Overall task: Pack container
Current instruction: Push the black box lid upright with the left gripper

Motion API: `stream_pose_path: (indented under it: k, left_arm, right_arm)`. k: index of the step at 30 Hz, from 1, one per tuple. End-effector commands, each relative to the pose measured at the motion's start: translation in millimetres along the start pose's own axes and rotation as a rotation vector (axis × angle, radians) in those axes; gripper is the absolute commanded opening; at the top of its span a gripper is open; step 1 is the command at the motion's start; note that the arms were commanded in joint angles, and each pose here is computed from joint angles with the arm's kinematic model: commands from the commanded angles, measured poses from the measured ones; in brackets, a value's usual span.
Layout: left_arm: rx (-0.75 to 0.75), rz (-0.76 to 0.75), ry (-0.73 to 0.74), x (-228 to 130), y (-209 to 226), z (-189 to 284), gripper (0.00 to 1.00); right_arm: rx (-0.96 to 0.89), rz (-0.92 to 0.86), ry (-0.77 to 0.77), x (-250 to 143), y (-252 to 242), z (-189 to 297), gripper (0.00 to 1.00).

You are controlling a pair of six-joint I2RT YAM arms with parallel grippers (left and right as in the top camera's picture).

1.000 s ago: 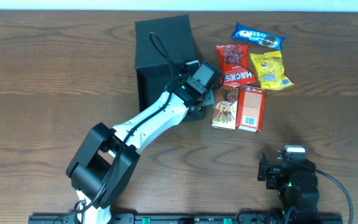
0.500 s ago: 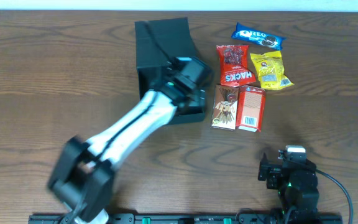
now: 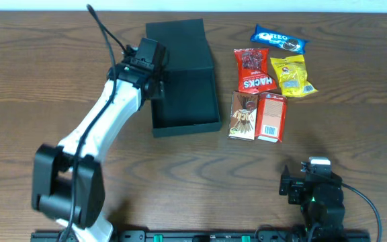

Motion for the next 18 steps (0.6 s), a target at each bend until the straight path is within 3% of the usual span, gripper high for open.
stream_pose_path:
  k: [1,7,9,14,18]
  left_arm:
    - [-0.113,-0.072,0.034,-2.1,-13.0,-11.6,0.95]
    - [-0.218,-0.081,0.075,-5.2,-28.6,-31.3,0.95]
    - [-0.211,-0.086,0.102,-9.1,-30.6,-40.8,0.75]
    - [-0.199,-0.097,0.151,-16.9,-34.1,-58.0,0.48]
    - [-0.2,-0.095,0.14,-15.2,-34.5,-58.4,0.43]
  right_arm:
    - [-0.014,0.001,0.004,-2.3,-1.0,-1.6,0.99]
    - [-0.014,0.001,0.004,-2.4,-1.0,-1.6,0.99]
    - [-0.014,0.001,0.004,-2.3,-1.0,-1.6,0.99]
    - [-0.014,0.001,0.004,-2.3,-1.0,-1.6,0.99]
    - [-0.014,0.001,0.004,-2.3,-1.0,-1.6,0.99]
Point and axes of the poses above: each gripper's point midway between its finger pads, its own z axis back along the fingers, its own y axis along the line the jaws close on, x = y × z, the point moved 9 cm from there along z, back along the fingers, and after that the axes turned 3 degrees about -z, right-handed, at the moved point
